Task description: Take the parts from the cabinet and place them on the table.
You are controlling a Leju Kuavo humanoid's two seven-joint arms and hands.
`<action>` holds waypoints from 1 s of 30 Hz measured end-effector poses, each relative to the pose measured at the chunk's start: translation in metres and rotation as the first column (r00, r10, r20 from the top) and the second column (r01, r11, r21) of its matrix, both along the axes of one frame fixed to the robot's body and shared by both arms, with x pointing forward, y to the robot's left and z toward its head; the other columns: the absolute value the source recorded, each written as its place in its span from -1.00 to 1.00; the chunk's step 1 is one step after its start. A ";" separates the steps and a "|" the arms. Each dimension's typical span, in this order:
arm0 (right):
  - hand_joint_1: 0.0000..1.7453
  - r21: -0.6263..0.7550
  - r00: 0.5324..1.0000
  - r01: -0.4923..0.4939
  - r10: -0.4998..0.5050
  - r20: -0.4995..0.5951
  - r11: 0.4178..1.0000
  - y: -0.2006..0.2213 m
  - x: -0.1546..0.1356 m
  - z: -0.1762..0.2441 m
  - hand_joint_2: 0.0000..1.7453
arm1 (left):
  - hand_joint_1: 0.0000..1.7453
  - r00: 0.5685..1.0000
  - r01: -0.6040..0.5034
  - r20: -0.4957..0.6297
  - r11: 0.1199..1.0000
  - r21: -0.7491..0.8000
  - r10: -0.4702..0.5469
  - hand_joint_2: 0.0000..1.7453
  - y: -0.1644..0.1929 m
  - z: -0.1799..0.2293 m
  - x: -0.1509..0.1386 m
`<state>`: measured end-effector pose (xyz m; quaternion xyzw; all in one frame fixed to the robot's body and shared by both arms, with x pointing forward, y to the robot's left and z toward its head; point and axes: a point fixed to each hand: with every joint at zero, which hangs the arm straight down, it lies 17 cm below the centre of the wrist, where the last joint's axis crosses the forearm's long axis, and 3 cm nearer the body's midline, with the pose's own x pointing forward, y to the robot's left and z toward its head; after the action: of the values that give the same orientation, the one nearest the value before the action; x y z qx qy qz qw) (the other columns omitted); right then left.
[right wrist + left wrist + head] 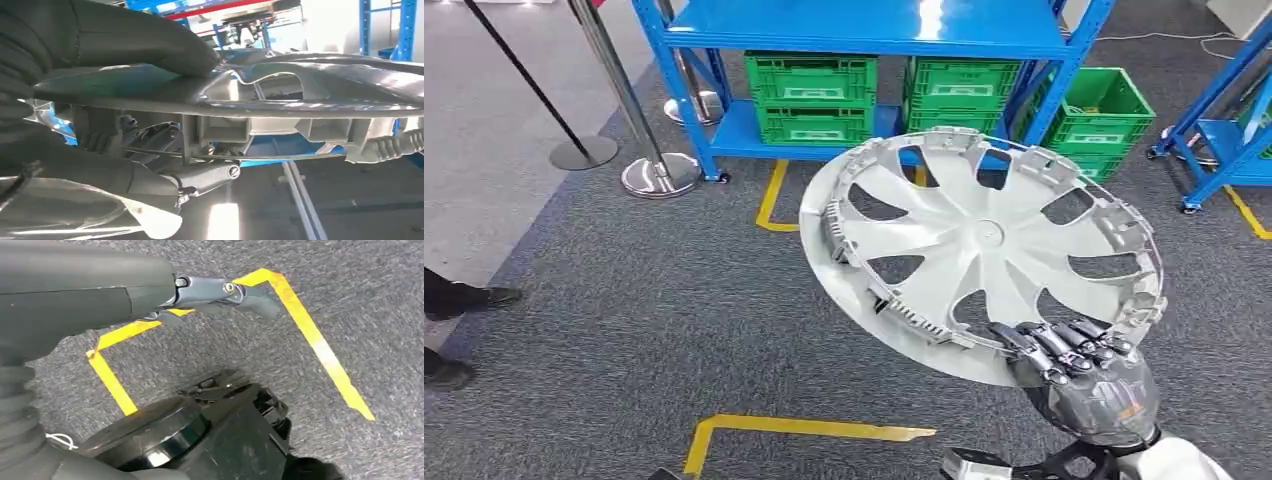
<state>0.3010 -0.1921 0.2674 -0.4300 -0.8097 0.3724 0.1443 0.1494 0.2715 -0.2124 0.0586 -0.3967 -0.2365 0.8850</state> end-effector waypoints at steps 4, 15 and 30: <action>1.00 -0.003 1.000 0.001 -0.001 -0.015 1.000 0.000 -0.003 -0.005 1.00 | -1.00 1.000 0.003 -0.005 1.000 -0.006 -0.003 1.00 -0.004 -0.001 -0.002; 1.00 -0.006 1.000 0.002 -0.002 -0.011 1.000 0.001 -0.002 -0.005 1.00 | -1.00 1.000 -0.005 -0.005 1.000 -0.002 0.005 1.00 -0.001 -0.001 -0.003; 1.00 -0.023 1.000 0.008 -0.008 0.003 1.000 0.001 -0.002 -0.004 1.00 | -1.00 1.000 -0.004 0.000 1.000 -0.003 0.004 1.00 0.000 0.000 -0.004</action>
<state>0.2986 -0.1909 0.2633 -0.4355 -0.8037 0.3807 0.1397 0.1459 0.2713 -0.2127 0.0579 -0.3971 -0.2341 0.8855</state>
